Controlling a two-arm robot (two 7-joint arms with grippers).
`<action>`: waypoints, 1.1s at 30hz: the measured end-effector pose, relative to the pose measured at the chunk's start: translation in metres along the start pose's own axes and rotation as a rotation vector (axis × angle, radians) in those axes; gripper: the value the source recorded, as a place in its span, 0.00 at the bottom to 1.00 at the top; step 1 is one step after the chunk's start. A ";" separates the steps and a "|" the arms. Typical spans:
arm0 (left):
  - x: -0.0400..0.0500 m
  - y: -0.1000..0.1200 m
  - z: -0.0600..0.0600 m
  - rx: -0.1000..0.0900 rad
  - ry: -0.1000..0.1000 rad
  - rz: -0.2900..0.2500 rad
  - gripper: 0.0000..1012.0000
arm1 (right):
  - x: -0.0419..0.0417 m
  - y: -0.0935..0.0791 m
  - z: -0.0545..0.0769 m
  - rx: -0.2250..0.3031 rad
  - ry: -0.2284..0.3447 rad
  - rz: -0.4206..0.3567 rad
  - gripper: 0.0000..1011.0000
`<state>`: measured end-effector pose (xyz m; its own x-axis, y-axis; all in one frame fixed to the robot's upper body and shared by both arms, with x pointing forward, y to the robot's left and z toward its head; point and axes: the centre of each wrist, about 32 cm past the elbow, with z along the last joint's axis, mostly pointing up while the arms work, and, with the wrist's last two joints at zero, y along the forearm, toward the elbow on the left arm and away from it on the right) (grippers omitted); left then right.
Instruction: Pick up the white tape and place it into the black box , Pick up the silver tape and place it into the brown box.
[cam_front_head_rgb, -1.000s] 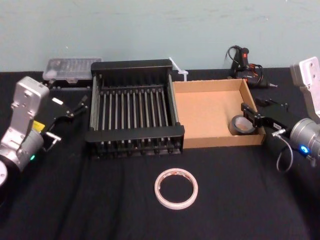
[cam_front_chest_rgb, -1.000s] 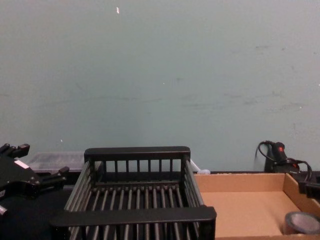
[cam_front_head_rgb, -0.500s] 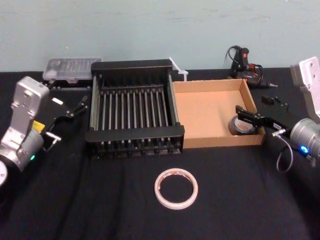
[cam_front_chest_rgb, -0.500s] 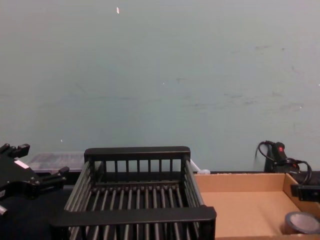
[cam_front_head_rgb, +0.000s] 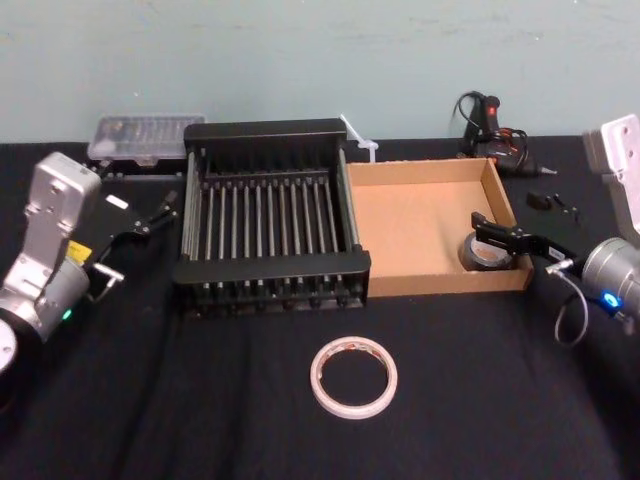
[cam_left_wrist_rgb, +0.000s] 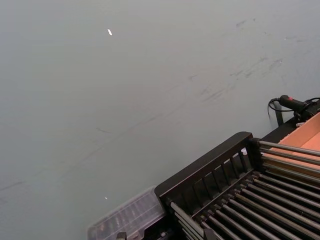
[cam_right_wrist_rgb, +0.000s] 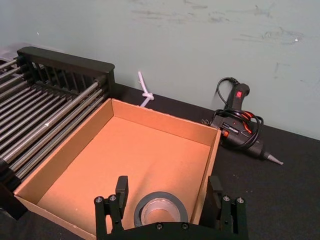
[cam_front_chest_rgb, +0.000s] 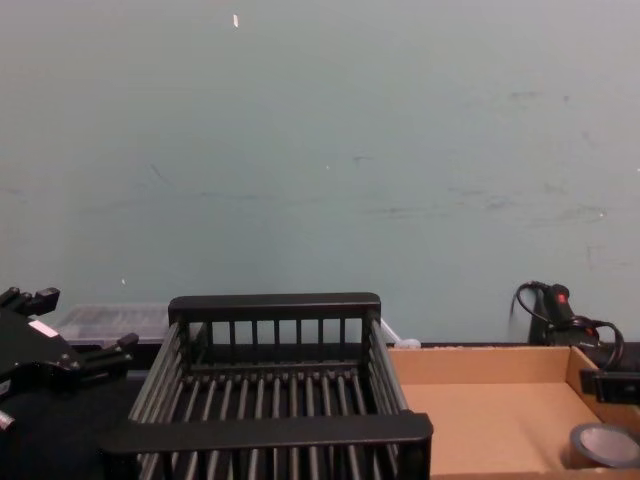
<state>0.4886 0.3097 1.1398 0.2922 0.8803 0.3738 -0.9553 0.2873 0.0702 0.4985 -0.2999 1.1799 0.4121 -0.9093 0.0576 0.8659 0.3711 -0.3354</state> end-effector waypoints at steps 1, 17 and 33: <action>0.0000 0.000 0.000 0.000 0.000 0.000 0.99 | -0.0001 0.000 0.000 0.002 0.000 0.001 0.99; 0.0000 0.000 0.000 0.000 0.000 0.000 0.99 | -0.0115 -0.026 0.005 0.001 0.000 0.092 0.99; 0.0000 0.000 0.000 0.000 0.000 0.000 0.99 | -0.0312 -0.040 -0.003 -0.055 -0.058 0.268 0.99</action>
<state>0.4886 0.3097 1.1398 0.2923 0.8803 0.3737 -0.9553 0.2873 0.0702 0.4503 -0.2869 1.1886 0.6412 -0.7673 0.0129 0.7077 0.5848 -0.3965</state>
